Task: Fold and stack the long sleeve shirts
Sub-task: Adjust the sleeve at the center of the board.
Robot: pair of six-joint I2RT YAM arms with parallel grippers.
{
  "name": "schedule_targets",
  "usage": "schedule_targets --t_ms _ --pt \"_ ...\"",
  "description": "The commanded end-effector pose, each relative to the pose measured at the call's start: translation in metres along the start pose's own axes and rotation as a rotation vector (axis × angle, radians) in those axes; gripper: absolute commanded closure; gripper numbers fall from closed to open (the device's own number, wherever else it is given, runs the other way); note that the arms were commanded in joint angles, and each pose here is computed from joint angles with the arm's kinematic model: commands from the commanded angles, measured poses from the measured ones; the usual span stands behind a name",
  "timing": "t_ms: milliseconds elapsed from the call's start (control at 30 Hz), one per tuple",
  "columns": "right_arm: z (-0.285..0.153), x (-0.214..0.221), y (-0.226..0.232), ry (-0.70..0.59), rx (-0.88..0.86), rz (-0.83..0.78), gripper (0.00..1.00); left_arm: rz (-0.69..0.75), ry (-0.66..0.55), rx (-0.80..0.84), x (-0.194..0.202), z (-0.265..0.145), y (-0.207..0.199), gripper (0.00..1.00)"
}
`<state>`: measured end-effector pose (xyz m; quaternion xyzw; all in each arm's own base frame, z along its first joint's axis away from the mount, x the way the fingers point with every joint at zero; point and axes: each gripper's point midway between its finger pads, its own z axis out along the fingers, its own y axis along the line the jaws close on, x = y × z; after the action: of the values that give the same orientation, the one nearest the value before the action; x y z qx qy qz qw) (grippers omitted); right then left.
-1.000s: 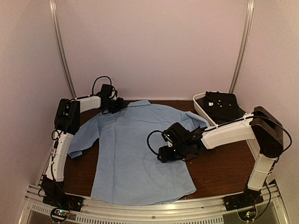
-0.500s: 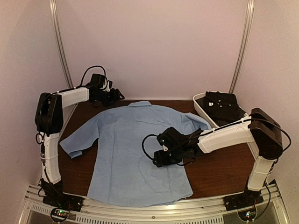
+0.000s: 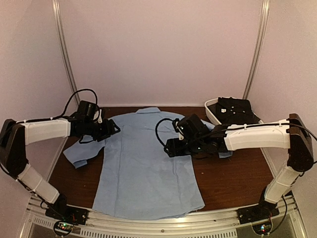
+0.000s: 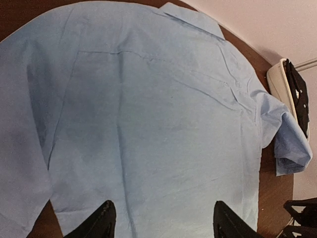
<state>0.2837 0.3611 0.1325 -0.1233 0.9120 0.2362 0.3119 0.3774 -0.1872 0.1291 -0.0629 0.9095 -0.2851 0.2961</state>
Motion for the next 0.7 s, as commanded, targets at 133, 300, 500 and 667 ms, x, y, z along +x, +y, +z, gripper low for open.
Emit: schedule_targets --t_ms 133,300,500,667 --pt "-0.027 -0.024 -0.019 -0.102 0.067 -0.053 0.30 -0.145 -0.178 -0.364 0.020 -0.068 0.083 0.31" --pt "-0.026 -0.035 -0.013 -0.122 0.060 -0.103 0.30 -0.250 -0.239 -0.633 0.038 -0.116 0.144 0.24" --pt "-0.025 -0.040 -0.003 -0.124 0.008 -0.141 0.29 -0.360 -0.273 -0.663 0.047 -0.131 0.182 0.19" --pt "-0.020 -0.036 0.000 -0.100 -0.010 -0.172 0.29 -0.459 -0.266 -0.673 0.053 -0.125 0.207 0.18"
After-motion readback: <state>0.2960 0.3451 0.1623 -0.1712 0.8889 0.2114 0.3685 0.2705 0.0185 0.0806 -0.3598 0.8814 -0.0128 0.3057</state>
